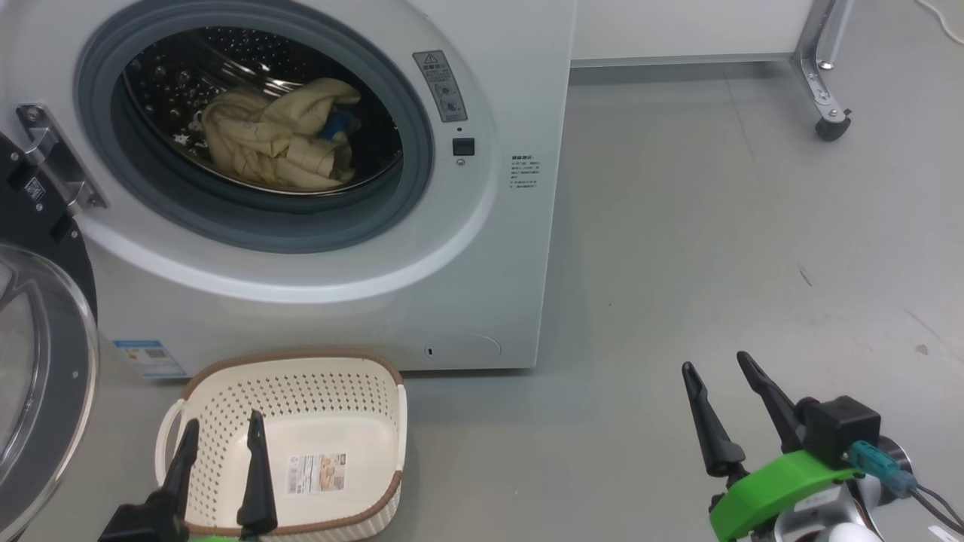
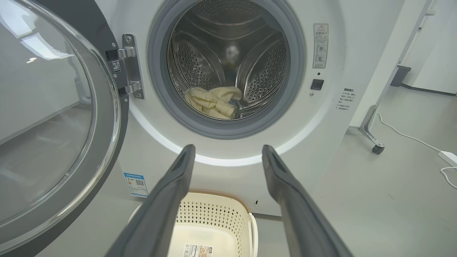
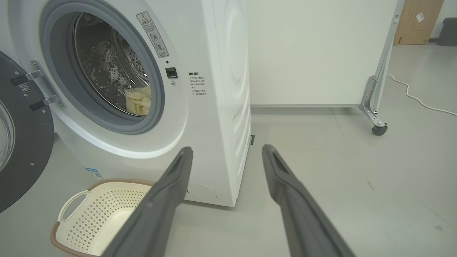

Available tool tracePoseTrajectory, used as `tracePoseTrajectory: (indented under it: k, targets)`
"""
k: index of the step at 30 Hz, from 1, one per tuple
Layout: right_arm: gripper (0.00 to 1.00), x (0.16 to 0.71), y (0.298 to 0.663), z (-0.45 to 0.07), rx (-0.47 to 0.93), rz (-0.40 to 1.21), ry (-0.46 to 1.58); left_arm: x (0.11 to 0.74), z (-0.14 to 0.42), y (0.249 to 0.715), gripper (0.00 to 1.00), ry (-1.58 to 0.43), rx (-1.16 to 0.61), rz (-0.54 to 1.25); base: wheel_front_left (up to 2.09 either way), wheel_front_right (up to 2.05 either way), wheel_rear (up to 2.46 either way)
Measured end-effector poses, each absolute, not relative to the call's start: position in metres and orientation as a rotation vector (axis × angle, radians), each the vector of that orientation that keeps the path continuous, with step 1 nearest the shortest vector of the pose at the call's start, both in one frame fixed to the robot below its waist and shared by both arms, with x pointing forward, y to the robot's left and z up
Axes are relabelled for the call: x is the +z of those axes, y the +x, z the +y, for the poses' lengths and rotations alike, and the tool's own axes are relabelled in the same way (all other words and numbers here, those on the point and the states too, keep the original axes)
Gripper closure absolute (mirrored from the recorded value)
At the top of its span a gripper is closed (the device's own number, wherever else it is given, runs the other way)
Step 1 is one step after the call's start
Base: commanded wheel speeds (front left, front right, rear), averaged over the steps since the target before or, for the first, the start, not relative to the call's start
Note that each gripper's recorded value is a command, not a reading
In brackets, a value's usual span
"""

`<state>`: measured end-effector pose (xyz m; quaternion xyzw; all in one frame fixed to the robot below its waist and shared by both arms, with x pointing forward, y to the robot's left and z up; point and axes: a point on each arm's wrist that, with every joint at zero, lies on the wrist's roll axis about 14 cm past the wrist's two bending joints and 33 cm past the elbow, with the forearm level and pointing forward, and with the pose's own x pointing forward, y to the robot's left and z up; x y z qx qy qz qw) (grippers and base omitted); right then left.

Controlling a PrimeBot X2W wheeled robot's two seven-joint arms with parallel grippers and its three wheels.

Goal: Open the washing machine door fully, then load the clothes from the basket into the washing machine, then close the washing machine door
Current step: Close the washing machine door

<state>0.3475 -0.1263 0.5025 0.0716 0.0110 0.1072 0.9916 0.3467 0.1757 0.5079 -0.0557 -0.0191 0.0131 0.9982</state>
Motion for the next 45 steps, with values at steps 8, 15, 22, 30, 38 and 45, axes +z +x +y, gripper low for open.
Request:
tracePoseTrajectory:
  k: [8, 15, 22, 30, 38, 45]
  targets:
    - [0.00, 0.504, 0.349, -0.125, 0.219, 0.016, 0.143, 0.506, 0.173, 0.345, 0.00, -0.111, 0.019, -0.026, 0.00, 0.00, 0.00]
    - [0.00, 0.505, 0.350, -0.123, 0.227, 0.017, 0.144, 0.504, 0.173, 0.344, 0.00, -0.112, 0.020, -0.021, 0.00, 0.00, 0.00]
    - [0.00, 0.504, 0.351, -0.120, 0.234, 0.023, 0.143, 0.505, 0.175, 0.342, 0.00, -0.111, 0.031, -0.023, -0.16, 0.16, 0.00]
    - [0.00, 0.506, 0.352, -0.119, 0.238, 0.017, 0.143, 0.505, 0.178, 0.341, 0.00, -0.107, 0.037, -0.025, -1.09, 1.09, 0.00]
    - [0.00, 0.505, 0.352, -0.122, 0.229, 0.020, 0.144, 0.504, 0.177, 0.343, 0.00, -0.085, 0.024, -0.023, -1.92, 1.92, 0.00]
    - [0.00, 0.504, 0.352, -0.129, 0.207, 0.023, 0.144, 0.503, 0.175, 0.344, 0.00, -0.081, 0.015, -0.018, -1.18, 1.18, 0.00]
